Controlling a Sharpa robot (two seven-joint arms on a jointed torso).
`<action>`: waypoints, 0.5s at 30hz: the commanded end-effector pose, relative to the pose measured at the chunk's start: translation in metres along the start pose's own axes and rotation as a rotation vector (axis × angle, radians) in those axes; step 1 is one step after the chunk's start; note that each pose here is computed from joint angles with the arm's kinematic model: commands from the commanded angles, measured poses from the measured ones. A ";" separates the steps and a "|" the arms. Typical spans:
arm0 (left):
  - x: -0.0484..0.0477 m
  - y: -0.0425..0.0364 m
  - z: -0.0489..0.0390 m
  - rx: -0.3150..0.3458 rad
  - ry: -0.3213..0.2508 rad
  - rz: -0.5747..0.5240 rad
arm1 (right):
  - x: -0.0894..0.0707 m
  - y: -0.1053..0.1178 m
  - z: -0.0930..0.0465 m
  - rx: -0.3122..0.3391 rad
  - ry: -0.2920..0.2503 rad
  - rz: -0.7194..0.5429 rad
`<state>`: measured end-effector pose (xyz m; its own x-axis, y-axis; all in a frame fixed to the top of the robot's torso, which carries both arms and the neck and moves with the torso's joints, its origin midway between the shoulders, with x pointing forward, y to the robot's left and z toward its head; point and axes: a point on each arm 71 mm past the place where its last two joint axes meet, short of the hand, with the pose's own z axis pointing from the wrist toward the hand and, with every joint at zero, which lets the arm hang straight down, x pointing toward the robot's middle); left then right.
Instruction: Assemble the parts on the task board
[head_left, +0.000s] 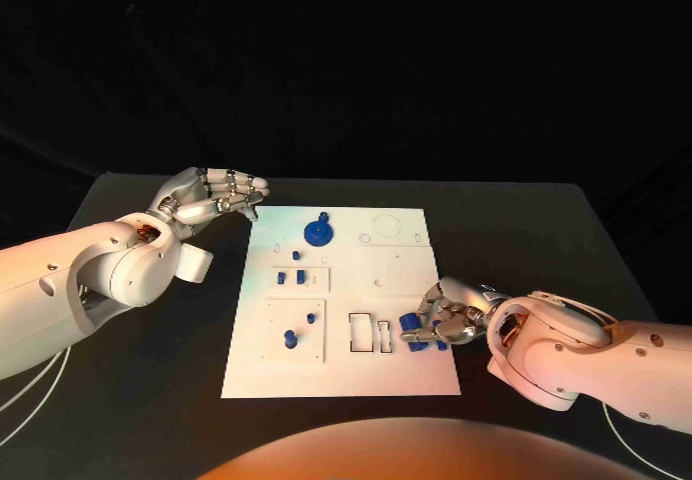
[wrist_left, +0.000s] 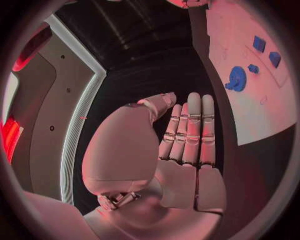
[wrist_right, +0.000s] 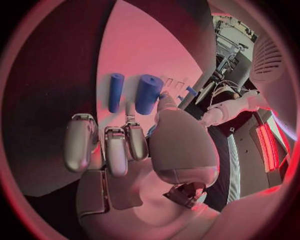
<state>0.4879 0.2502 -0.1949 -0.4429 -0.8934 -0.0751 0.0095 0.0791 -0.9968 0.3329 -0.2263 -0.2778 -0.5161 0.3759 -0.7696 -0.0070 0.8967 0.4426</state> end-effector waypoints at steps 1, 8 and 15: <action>0.0027 -0.0009 0.0003 0.005 0.017 -0.013 | 0.005 0.000 0.001 0.005 0.011 -0.057; 0.0029 -0.0009 0.0004 0.005 0.017 -0.013 | 0.011 0.003 0.005 -0.006 0.007 -0.070; 0.0027 -0.0007 0.0003 0.003 0.017 -0.013 | 0.011 0.001 0.006 0.000 -0.005 -0.075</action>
<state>0.4877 0.2499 -0.1950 -0.4441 -0.8929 -0.0741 0.0076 0.0790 -0.9968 0.3348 -0.2156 -0.2813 -0.4977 0.3403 -0.7978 -0.0576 0.9048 0.4219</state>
